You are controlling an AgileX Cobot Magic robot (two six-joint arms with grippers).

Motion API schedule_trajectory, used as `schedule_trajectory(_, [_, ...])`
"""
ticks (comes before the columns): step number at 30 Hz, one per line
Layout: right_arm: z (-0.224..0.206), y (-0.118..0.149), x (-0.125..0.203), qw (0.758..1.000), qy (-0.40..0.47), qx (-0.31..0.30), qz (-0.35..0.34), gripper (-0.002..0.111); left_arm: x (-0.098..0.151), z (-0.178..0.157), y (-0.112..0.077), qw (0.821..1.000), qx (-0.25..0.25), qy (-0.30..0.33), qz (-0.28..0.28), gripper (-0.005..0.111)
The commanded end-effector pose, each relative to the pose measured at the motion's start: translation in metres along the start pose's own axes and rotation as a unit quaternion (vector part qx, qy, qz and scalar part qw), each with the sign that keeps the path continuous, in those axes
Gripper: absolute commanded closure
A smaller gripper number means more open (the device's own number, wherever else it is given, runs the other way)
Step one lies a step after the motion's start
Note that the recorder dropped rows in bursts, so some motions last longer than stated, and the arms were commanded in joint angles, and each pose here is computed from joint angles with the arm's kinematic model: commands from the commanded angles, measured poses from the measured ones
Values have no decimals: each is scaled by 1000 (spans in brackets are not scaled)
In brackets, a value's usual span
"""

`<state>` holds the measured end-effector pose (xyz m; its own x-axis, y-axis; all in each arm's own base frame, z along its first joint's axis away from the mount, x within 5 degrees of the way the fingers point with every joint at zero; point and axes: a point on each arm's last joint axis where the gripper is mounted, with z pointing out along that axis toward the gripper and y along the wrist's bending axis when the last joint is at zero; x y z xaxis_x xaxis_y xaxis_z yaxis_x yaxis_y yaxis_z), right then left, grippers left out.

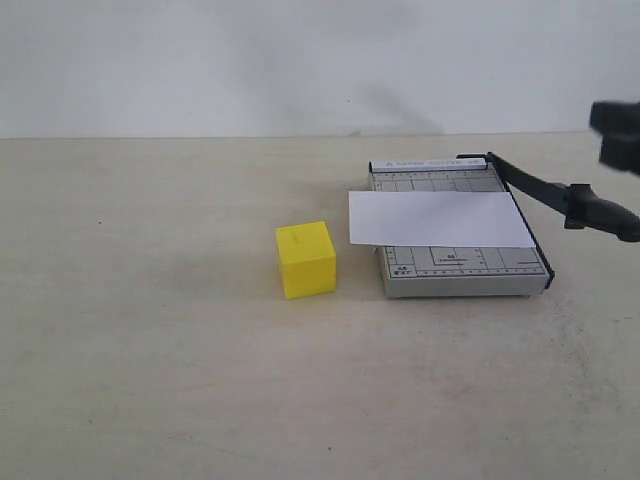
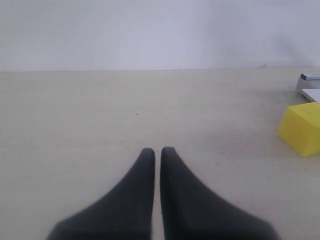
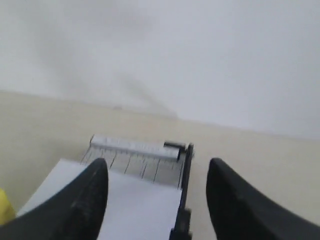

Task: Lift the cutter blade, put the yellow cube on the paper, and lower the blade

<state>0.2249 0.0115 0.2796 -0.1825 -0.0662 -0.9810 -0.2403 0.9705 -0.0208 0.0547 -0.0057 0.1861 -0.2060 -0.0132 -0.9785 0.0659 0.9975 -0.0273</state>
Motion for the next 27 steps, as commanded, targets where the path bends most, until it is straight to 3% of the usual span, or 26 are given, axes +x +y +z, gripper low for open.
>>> schedule_trajectory(1, [-43,4,-50,994,-99,35,-40,55,-2,-1,0,1000,1,-8,-6,102])
schedule_trajectory(3, [-64,7,-61,990,-128,53,-35,68,-2,-1,0,1000,1,-8,-6,102])
schedule_trajectory(6, [-88,7,-62,986,-138,87,21,104,-2,-1,0,1000,1,-8,-6,102])
schedule_trajectory(7, [-93,6,-59,984,-138,94,54,108,-2,-1,0,1000,1,-8,-6,102])
schedule_trajectory(9, [-104,6,-46,979,-132,115,108,108,-2,-1,0,1000,1,-8,-6,102])
schedule_trajectory(12, [-116,10,-17,975,-121,125,136,108,-2,-1,0,1000,1,-8,-6,102])
schedule_trajectory(20, [-115,27,94,969,-37,84,231,108,-2,-1,0,1000,1,-8,-6,102])
schedule_trajectory(27, [-113,22,120,972,45,128,191,108,-2,-1,0,1000,2,-8,-7,102])
